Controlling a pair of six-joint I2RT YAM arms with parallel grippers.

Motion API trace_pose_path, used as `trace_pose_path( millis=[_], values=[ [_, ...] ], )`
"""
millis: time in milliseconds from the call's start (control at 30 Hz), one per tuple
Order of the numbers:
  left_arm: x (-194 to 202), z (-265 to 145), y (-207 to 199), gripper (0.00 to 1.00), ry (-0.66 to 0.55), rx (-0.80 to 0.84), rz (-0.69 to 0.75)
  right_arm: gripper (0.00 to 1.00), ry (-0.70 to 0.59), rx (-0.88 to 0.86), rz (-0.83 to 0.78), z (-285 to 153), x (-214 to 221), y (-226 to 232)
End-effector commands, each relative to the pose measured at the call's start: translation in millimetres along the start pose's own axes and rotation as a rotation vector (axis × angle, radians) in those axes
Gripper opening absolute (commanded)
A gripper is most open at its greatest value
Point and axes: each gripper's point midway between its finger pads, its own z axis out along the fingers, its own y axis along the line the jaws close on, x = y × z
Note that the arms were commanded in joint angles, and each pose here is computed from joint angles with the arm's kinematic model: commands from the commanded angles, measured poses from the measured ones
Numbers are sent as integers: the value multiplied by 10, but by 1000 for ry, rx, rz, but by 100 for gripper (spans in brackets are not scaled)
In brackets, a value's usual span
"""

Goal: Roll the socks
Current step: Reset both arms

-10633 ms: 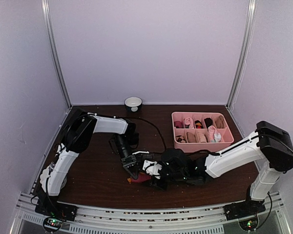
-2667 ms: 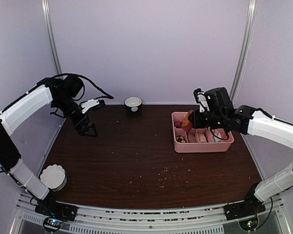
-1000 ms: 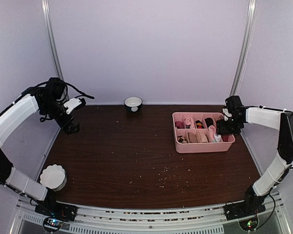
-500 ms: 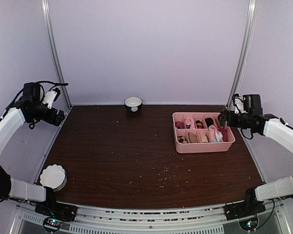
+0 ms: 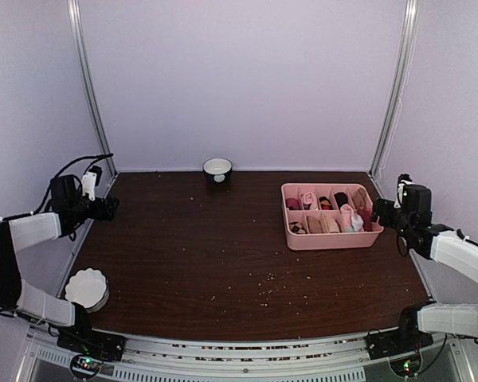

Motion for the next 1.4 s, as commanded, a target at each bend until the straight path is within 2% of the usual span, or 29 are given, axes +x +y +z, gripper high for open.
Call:
trace_pose_path(
  millis=[0,133,300,333,667,800,833,933,1033,1167,1367],
  values=[
    [-211,-6,-112,98,-264,31,39,99,-44,122,63,106,-103,-197],
    [-38,-57,-171,98,-342,9,63,100,-131,118,49,113,-194,-204],
    [-7,-108,-219,98,-418,-26,92,100,-348,65,1,-31,-314,-178],
    [38,-69,-206,98,-383,-30,85,100,-362,71,1,-21,-295,-196],
    [26,-75,-181,98,-394,-45,72,100,-446,-19,-42,80,-165,-49],
    [26,-75,-180,98,-394,-45,73,99,-527,-172,-124,-48,-77,184],
    [18,-75,-181,98,-396,-45,73,100,-518,-202,-151,-79,-42,235],
    [20,-77,-180,98,-396,-46,73,100,-490,-139,-117,35,-92,153],
    [21,-71,-177,98,-393,-46,72,99,-378,-119,-133,246,-65,186],
    [22,-70,-176,98,-393,-46,71,100,-390,-59,-99,260,-104,81],
    [23,-70,-177,98,-392,-45,72,99,-394,-61,-100,258,-104,87]
  ],
)
